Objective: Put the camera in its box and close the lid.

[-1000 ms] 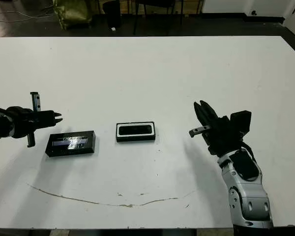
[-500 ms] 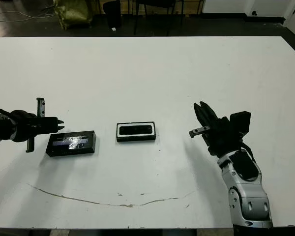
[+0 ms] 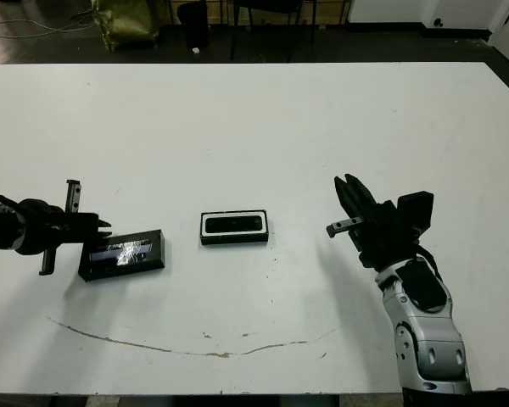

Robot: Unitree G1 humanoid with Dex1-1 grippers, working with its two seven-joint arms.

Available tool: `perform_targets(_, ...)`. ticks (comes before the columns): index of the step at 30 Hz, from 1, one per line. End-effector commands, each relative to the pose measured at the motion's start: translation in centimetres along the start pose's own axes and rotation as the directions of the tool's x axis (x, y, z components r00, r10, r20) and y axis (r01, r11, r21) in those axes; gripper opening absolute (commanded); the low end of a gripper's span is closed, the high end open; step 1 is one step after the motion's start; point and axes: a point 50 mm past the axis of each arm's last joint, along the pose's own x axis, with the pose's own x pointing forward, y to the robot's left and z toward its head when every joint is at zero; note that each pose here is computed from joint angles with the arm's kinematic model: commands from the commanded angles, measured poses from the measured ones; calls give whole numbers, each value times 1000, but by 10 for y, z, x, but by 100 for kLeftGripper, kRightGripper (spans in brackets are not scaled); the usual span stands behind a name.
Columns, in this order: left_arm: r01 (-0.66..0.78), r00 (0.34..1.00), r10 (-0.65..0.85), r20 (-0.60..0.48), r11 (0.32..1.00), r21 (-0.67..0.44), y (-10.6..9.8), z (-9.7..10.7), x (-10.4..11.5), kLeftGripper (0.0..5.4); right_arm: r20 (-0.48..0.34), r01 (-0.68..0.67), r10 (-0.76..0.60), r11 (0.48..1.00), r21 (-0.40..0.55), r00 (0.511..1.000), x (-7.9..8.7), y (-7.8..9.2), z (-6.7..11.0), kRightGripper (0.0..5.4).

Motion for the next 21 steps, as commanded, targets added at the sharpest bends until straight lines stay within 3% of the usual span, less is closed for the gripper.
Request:
perform_targets(1, 56, 998, -57, -4, 998, -31, -16, -7, -2, 2, -44, 16, -16, 1000, 3, 999, -4, -3, -6, 0)
perform_targets(9, 109, 994, -108, 20, 993, -49, -29, -7, -11, 2, -41, 16, -16, 1000, -8, 999, -3, -3, -6, 0)
perform_targets(21, 87, 996, -89, -13, 987, -133, -32, -20, -17, 2, -33, 11, -11, 1000, -13, 999, -2, -3, -6, 0)
